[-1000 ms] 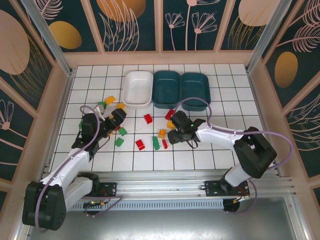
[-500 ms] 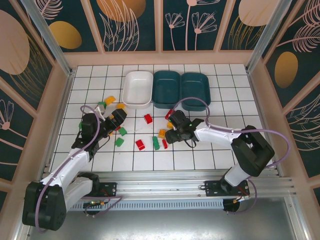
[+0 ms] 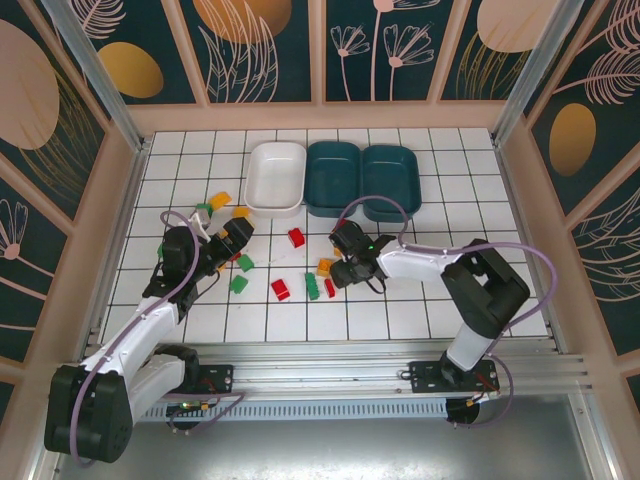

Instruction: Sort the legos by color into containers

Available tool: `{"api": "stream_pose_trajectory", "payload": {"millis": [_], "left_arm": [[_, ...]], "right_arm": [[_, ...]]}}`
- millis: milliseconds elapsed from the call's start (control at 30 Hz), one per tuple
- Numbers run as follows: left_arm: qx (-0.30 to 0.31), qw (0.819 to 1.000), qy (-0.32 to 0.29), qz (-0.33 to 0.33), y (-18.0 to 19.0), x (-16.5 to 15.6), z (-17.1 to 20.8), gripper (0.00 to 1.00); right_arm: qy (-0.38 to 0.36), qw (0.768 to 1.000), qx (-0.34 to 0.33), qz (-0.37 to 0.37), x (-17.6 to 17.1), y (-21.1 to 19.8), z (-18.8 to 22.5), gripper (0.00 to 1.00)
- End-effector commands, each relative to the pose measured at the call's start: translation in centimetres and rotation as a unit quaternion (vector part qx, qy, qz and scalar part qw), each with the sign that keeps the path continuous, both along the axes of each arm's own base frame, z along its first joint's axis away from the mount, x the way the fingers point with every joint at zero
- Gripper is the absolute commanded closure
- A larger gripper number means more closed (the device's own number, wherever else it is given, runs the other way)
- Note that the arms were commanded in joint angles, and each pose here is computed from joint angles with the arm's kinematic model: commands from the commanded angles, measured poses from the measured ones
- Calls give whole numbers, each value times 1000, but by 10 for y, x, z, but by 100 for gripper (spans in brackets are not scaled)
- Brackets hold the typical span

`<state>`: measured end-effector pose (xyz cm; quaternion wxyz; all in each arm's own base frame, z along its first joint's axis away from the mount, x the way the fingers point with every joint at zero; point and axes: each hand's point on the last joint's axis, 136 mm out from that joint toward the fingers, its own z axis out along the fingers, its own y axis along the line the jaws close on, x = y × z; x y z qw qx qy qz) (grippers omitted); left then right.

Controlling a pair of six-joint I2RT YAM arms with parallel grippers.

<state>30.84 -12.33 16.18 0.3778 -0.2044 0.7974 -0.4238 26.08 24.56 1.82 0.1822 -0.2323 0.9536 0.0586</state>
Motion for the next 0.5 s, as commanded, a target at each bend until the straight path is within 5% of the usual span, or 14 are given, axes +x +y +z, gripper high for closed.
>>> {"api": "stream_pose_trajectory", "payload": {"millis": [0, 167, 467], "left_arm": [[6, 999, -30, -18, -5, 4, 23, 1], [8, 999, -32, -23, -7, 8, 28, 1], [3, 999, 26, -43, -15, 8, 6, 2]], "right_arm": [[-21, 1000, -18, 1, 8, -3, 6, 49], [-28, 999, -30, -9, 7, -11, 8, 78], [-96, 994, 14, -49, 31, -6, 57, 89]]}}
